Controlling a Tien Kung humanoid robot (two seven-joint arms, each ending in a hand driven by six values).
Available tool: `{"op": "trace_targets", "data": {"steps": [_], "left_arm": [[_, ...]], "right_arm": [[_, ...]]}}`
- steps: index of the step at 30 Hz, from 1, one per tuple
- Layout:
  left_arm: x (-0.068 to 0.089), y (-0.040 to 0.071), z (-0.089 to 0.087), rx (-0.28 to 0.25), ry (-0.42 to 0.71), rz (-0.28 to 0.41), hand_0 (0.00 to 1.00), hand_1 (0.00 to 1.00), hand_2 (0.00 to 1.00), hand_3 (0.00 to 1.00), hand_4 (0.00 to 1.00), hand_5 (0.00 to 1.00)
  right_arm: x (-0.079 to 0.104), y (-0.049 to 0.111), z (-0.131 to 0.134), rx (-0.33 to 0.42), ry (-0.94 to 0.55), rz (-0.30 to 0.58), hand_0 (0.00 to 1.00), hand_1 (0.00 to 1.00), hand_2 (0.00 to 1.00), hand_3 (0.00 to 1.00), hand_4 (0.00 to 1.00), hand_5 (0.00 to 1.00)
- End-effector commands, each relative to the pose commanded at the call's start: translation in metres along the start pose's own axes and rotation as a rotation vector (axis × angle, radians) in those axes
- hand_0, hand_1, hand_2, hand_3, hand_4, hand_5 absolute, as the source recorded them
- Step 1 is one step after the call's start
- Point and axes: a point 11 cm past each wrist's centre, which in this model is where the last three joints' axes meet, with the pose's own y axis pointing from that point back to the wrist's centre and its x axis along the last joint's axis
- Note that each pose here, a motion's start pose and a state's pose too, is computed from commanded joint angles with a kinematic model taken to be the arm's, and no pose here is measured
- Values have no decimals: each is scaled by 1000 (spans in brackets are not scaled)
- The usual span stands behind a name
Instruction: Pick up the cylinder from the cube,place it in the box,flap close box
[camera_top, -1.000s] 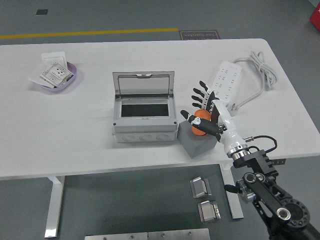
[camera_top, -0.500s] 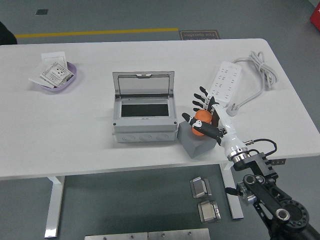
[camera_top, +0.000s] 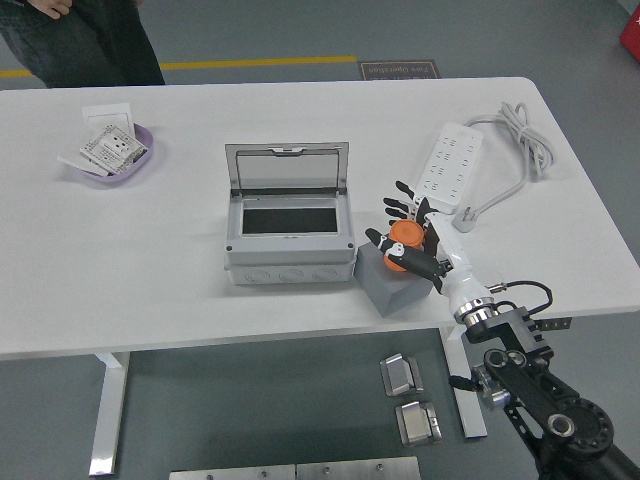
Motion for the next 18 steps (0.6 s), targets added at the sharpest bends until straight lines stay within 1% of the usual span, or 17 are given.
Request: {"op": "trace_targets", "data": {"steps": [4,5,10,11,16,17,18], "left_arm": [[0,0,1,-3,-1,-1,728,736,705,802,788,422],[-1,0,1,-3,-1,-2,728,734,705,801,787,420],[-1,0,1,-3,-3,-3,728,734,705,801,787,420],[-1,0,1,-3,-4,-3,728,734,705,801,787,420],[-1,0,2,-6,-4,-5,728,734,705,801,787,420],[-1,0,2,-7,-4,-5,728,734,705,801,787,421],[-2,0,2,-7,-4,-5,728,734,705,801,787,421]], "right_arm": [[-2,0,1,-3,-1,-3,798,773,758,839,810,68],[-2,0,2,-5,-3,-4,749,718,687,746,786,43],[-4,-1,5,-15,-12,-5,749,718,687,746,786,43],[-4,-1,5,-17,-14,-6,733,688,645,707,756,14],[-6,-3,7,-23,-16,-10,733,688,645,707,756,14],[-6,-3,7,-24,-16,-10,721,670,600,635,700,2],[-6,-3,7,-25,-16,-10,721,670,600,635,700,2]]}}
